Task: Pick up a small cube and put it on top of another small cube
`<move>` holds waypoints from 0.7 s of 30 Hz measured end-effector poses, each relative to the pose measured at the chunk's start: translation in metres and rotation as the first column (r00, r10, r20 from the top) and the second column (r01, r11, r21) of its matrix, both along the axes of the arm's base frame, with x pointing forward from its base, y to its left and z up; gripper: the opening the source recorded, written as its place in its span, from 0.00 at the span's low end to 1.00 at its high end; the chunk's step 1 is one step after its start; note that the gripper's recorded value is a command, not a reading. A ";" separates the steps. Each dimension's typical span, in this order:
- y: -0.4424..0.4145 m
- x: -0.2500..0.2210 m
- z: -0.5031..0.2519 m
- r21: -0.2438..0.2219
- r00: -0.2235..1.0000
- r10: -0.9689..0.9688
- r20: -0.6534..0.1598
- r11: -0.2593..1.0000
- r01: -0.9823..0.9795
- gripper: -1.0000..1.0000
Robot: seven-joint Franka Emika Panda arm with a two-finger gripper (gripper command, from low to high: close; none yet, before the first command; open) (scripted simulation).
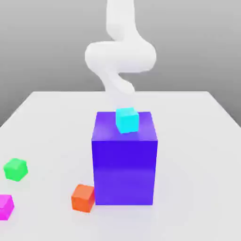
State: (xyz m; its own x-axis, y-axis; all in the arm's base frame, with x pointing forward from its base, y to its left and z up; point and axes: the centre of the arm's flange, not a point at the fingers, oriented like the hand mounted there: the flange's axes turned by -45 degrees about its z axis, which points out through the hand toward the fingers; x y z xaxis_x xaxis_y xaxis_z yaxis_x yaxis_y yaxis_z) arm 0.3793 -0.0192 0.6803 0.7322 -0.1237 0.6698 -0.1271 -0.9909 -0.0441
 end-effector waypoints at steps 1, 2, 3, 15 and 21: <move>-0.010 0.013 -0.014 0.016 0.998 -0.050 -0.026 0.999 0.050 0.50; -0.019 0.025 -0.028 0.031 0.994 -0.097 -0.052 0.995 0.099 0.50; -0.029 0.036 -0.042 0.044 0.987 -0.143 -0.077 0.988 0.147 0.50; -0.173 0.101 -0.235 0.130 0.712 -0.594 -0.374 0.727 0.675 0.50; -0.251 0.082 -0.343 0.120 0.459 -0.726 -0.512 0.469 0.875 0.50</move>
